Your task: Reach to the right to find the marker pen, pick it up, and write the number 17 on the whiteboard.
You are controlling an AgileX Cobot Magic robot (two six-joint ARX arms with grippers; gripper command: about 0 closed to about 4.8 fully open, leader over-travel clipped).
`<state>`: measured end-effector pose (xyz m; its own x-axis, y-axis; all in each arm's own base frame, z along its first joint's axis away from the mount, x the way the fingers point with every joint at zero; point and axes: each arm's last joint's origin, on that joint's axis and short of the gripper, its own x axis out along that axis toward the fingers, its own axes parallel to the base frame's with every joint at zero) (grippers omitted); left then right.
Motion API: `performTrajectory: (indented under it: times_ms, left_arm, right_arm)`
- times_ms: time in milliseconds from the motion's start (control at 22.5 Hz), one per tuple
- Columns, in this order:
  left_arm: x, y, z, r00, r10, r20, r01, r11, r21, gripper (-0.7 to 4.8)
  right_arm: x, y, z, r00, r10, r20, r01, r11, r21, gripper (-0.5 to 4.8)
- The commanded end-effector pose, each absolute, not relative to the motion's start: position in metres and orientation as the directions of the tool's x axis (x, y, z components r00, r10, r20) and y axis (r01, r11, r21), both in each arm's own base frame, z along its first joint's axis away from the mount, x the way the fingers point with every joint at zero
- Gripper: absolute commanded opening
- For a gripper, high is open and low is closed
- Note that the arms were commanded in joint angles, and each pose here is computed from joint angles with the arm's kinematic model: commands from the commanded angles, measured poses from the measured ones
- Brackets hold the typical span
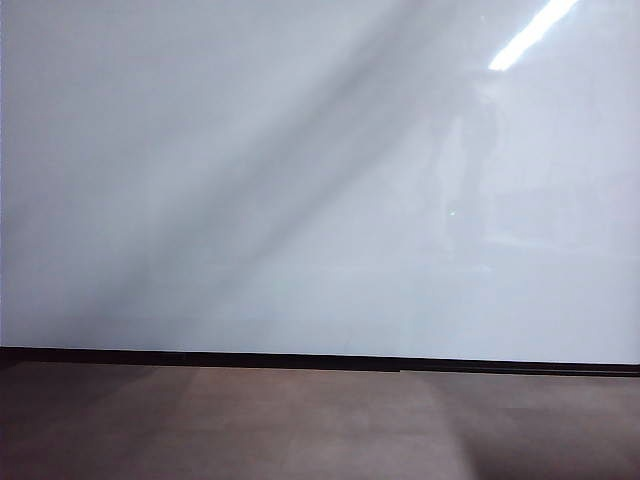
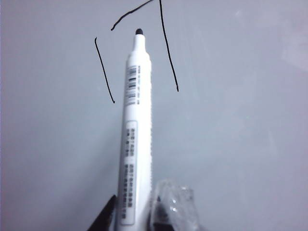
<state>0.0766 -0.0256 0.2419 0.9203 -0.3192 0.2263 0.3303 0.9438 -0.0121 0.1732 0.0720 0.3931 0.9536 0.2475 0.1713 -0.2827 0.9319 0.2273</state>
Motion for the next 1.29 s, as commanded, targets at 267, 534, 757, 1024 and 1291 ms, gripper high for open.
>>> performTrajectory:
  times_ms: [267,534,757,1024,1291]
  left_arm:
    - [0.087,-0.024,0.201,0.948,-0.281,0.151,0.285,0.958,-0.007,-0.05]
    - [0.095,-0.012,0.178,0.985,-0.149,0.084,0.151,0.989,-0.008,-0.05]
    - [0.097,-0.002,0.17,0.998,-0.05,0.045,0.05,0.999,-0.01,-0.05]
    - [0.097,0.0,0.171,0.998,-0.027,0.052,0.028,1.0,-0.01,-0.05]
    - [0.097,0.0,0.171,0.998,-0.027,0.051,0.028,1.0,-0.01,-0.05]
  right_arm:
    - [0.171,0.073,0.392,0.95,0.275,0.147,-0.303,0.926,0.226,-0.05]
    - [0.171,0.075,0.392,0.946,0.287,0.147,-0.315,0.922,0.225,-0.05]
    - [0.171,0.074,0.392,0.946,0.287,0.152,-0.316,0.922,0.225,-0.05]
    - [0.171,0.075,0.393,0.945,0.287,0.158,-0.317,0.921,0.225,-0.05]
    - [0.171,0.074,0.395,0.942,0.285,0.177,-0.321,0.919,0.228,-0.05]
